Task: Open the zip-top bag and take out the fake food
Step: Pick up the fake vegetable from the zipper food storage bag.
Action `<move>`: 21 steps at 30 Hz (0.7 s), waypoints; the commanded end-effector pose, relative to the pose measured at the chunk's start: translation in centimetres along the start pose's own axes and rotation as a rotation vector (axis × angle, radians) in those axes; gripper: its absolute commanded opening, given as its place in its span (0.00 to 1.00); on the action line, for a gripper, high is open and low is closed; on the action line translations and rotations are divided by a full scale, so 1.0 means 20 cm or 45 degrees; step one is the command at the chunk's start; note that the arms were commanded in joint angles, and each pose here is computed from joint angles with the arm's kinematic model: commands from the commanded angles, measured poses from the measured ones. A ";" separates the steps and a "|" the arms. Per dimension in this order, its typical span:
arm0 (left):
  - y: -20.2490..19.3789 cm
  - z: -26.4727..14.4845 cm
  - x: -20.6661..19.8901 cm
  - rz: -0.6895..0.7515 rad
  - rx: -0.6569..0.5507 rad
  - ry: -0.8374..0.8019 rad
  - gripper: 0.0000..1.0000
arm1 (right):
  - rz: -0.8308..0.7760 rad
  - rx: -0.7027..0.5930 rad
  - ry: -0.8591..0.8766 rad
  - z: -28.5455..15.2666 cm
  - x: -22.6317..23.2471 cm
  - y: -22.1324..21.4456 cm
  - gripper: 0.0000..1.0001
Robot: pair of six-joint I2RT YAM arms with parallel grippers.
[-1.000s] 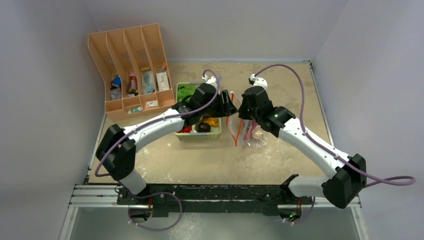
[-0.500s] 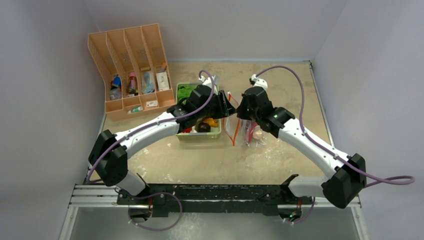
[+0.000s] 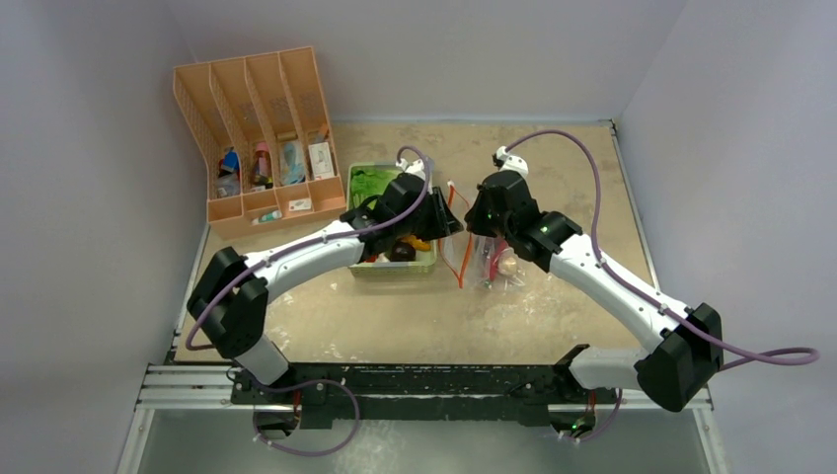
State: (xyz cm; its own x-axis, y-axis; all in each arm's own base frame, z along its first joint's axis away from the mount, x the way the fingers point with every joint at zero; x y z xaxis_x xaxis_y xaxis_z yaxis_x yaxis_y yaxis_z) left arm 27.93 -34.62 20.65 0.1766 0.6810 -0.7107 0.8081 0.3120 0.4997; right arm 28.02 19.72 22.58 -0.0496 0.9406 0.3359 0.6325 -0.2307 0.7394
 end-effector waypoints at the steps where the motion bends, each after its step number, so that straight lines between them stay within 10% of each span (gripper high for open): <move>1: -0.02 0.05 -0.04 0.013 0.047 -0.008 0.23 | 0.025 -0.077 0.048 -0.03 0.04 0.08 0.00; 21: -0.18 0.39 0.10 -0.009 0.041 0.076 0.42 | 0.064 -0.141 0.147 -0.12 0.06 0.11 0.02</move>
State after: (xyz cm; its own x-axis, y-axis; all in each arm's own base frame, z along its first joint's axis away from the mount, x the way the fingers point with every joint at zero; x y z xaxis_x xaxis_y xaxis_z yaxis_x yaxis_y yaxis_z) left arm 28.28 -38.61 12.03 0.1378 0.7419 -0.6562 0.8548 0.2456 0.4571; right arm 27.35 19.52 25.00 -0.0927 0.9140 0.3950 0.5811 -0.2724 0.7669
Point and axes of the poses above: each gripper's point midway between its finger pads, its own z axis out along the fingers, its own x axis along the line the jaws close on, y = z × x, the point moved 4 cm from there along -z, back along the fingers, and after that the axes turned 2 degrees about -z, right-handed, at the moved point
